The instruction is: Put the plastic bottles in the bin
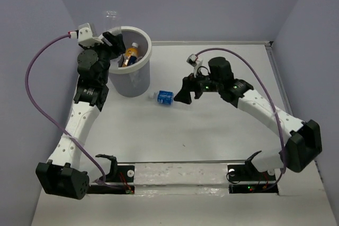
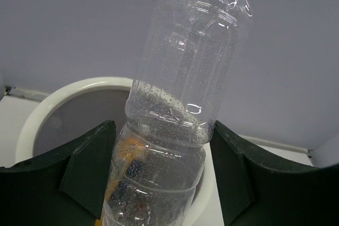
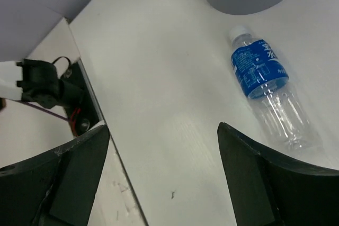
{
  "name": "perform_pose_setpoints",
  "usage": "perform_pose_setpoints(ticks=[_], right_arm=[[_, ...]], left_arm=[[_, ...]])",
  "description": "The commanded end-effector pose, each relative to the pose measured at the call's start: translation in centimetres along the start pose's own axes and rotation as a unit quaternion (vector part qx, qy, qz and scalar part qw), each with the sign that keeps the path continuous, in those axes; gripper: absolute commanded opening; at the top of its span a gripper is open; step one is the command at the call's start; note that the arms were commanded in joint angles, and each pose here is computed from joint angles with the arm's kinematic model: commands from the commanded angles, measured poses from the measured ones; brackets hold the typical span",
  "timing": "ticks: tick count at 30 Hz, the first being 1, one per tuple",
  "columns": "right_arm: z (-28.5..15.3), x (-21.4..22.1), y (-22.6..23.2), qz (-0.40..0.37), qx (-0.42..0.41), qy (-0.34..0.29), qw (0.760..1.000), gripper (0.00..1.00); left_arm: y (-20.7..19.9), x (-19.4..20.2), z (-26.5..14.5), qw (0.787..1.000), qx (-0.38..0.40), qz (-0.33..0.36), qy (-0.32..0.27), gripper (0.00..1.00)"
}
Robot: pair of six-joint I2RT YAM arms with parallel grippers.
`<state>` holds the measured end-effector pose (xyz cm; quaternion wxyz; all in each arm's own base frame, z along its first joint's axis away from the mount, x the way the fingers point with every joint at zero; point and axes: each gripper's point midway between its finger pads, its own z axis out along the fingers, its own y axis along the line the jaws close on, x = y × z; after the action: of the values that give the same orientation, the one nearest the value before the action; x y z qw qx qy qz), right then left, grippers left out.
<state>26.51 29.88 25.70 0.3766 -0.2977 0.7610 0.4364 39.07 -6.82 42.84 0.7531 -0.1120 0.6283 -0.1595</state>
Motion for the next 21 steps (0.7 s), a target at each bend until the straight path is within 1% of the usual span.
perform_pose_setpoints(ticks=[1,2,3,4,5,6,8,9,10,12,13,14,15,16,18,20,21], right_arm=[[4.3,-1.3,-3.8,-0.104,0.082,0.036,0.991,0.87],[4.4,-2.1,-3.6,-0.11,0.09,0.029,0.989,0.87],[5.9,-0.9,-5.3,-0.126,0.103,0.055,0.985,0.87],[6.5,-1.3,-5.9,-0.152,0.117,0.062,0.979,0.87],[7.0,-1.2,-6.8,-0.16,0.126,0.07,0.976,0.88],[8.3,0.1,-7.7,-0.164,0.128,0.093,0.974,0.89],[9.2,0.2,-8.4,-0.18,0.138,0.107,0.968,0.91],[9.8,0.6,-8.6,-0.197,0.134,0.119,0.964,0.93],[10.8,1.5,-9.3,-0.202,0.135,0.136,0.96,0.99],[11.5,2.2,-10.5,-0.215,0.144,0.156,0.953,1.0],[12.4,3.8,-11.0,-0.214,0.14,0.179,0.95,1.0],[12.7,4.3,-11.3,-0.214,0.139,0.188,0.949,1.0],[13.0,4.3,-11.6,-0.218,0.138,0.194,0.947,1.0],[13.9,5.4,-11.7,-0.219,0.134,0.207,0.944,1.0],[14.6,5.7,-11.9,-0.229,0.135,0.212,0.94,1.0],[15.2,6.3,-12.0,-0.236,0.138,0.219,0.937,1.0],[15.5,6.6,-12.5,-0.237,0.143,0.223,0.935,1.0]], left_arm=[[1.6,-3.2,0.3,0.998,0.001,-0.015,-0.064,0.68],[1.9,-3.1,0.5,0.998,-0.001,-0.015,-0.067,0.68],[2.4,-2.9,0.9,0.998,-0.004,-0.016,-0.067,0.68],[2.9,-3.1,1.2,0.997,-0.005,-0.017,-0.075,0.68],[3.0,-3.0,1.4,0.997,-0.005,-0.017,-0.076,0.68],[3.3,-2.5,2.0,0.997,-0.006,-0.017,-0.072,0.68],[3.3,-2.9,2.5,0.997,0.001,-0.019,-0.081,0.68],[3.3,-2.6,3.0,0.997,0.003,-0.02,-0.078,0.68],[2.9,-3.1,3.3,0.996,0.013,-0.02,-0.085,0.68],[2.8,-3.1,3.8,0.996,0.018,-0.02,-0.087,0.68],[2.9,-2.5,4.3,0.996,0.019,-0.021,-0.081,0.68],[2.8,-2.6,4.6,0.996,0.023,-0.023,-0.087,0.68],[3.0,-1.6,5.3,0.996,0.023,-0.022,-0.078,0.68],[2.9,-1.9,5.7,0.996,0.025,-0.023,-0.084,0.68],[3.4,-0.6,6.8,0.997,0.021,-0.019,-0.075,0.68],[3.3,-0.7,7.4,0.996,0.023,-0.018,-0.081,0.68],[3.6,-0.1,7.9,0.997,0.022,-0.017,-0.077,0.68]])
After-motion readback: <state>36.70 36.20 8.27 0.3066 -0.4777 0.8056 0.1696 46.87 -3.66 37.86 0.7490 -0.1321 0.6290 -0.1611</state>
